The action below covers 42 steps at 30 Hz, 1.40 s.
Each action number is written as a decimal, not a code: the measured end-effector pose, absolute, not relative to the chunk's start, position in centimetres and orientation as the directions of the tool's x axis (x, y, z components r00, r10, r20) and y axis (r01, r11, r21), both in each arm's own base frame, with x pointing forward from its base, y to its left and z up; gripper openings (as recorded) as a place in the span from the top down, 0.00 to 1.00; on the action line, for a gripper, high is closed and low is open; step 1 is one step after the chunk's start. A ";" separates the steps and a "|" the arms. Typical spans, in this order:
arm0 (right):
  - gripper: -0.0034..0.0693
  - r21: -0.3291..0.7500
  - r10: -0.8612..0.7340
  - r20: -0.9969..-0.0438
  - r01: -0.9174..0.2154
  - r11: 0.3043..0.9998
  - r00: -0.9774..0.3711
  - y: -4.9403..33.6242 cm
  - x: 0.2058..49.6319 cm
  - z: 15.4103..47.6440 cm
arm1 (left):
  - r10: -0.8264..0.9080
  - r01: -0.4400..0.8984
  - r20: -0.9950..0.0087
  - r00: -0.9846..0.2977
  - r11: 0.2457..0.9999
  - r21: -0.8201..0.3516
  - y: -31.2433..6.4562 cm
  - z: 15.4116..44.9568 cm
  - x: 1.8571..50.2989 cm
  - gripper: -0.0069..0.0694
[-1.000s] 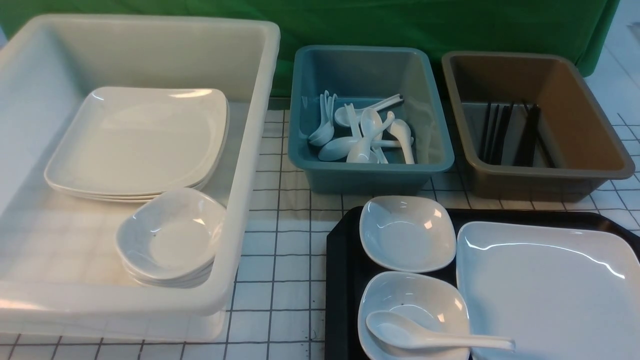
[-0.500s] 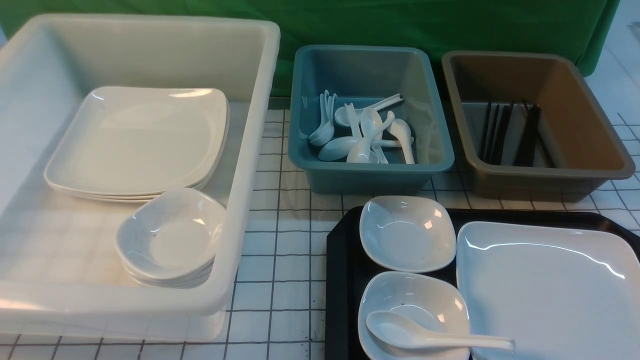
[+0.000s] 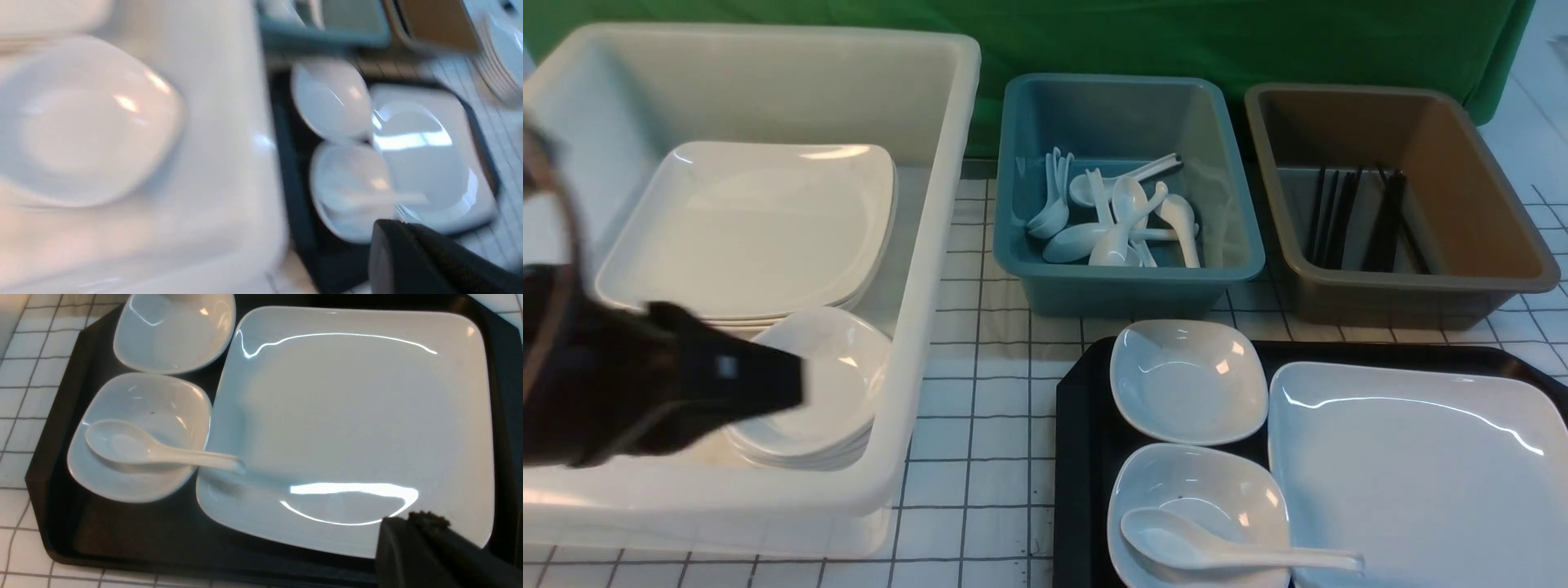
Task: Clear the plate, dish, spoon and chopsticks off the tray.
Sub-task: Use the left arm to grab a soup spoon from the plate
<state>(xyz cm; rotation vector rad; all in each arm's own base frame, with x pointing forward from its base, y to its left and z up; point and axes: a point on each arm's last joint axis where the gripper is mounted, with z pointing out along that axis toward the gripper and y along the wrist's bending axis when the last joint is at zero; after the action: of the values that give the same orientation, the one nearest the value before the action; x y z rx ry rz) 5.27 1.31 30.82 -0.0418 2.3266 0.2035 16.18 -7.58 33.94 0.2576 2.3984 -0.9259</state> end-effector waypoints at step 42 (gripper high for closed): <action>0.84 0.191 0.111 -0.708 -0.038 0.981 -0.697 1.3 5.3 30.8 | 0.847 0.947 -0.460 0.266 -0.141 0.288 -38.2 18.7 21.3 0.28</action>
<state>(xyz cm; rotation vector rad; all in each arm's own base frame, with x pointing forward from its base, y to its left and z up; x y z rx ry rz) 5.27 1.31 30.82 0.0506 2.3302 0.2432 21.29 -38.18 18.66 2.0228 1.6160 -0.2528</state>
